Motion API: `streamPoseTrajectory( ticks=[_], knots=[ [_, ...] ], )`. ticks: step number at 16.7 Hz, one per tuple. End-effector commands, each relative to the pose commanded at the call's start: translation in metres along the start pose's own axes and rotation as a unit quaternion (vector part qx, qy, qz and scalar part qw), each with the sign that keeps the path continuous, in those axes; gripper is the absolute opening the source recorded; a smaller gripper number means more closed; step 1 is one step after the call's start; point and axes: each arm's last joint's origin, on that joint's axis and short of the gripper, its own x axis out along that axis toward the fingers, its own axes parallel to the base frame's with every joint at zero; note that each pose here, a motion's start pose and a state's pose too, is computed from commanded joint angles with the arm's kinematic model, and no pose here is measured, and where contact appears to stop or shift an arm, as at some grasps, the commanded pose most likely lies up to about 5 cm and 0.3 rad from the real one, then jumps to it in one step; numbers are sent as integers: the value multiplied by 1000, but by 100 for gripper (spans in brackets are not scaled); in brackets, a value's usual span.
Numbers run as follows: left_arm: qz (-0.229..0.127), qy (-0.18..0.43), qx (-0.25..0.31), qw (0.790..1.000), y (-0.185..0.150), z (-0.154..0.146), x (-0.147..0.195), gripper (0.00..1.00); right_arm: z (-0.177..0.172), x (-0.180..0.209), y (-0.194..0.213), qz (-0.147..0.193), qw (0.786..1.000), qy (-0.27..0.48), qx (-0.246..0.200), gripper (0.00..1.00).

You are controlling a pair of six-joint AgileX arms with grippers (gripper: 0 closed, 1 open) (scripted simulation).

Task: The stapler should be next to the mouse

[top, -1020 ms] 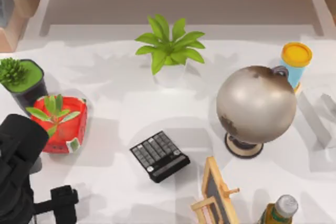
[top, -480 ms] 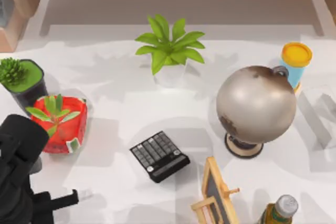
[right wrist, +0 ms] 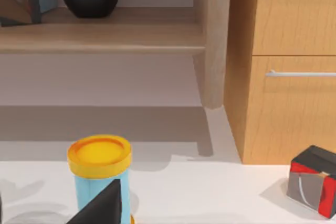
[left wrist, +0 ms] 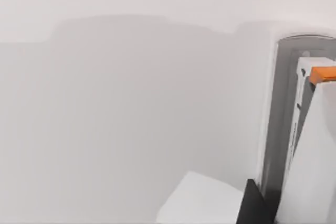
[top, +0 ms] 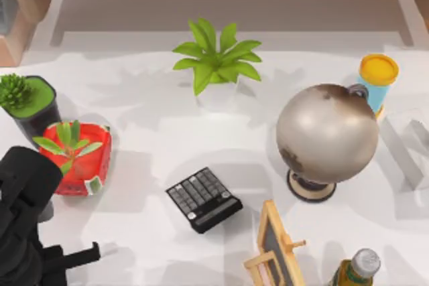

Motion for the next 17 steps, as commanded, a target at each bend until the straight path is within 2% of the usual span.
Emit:
streamPoseTrajectory(
  ticks=[3, 11, 15, 17],
  knots=[
    [-1, -1, 0, 1000, 0, 0, -1, 0, 0, 0, 0, 0, 1000, 0, 0, 100],
    [0, 0, 0, 1000, 0, 0, -30, 0, 0, 0, 0, 0, 1000, 0, 0, 100],
    [1, 1, 1, 1000, 0, 0, -29, 0, 0, 0, 0, 0, 1000, 0, 0, 100],
    [1, -3, 0, 1000, 2, 8, -35, 0, 0, 0, 0, 0, 1000, 0, 0, 100]
  ],
)
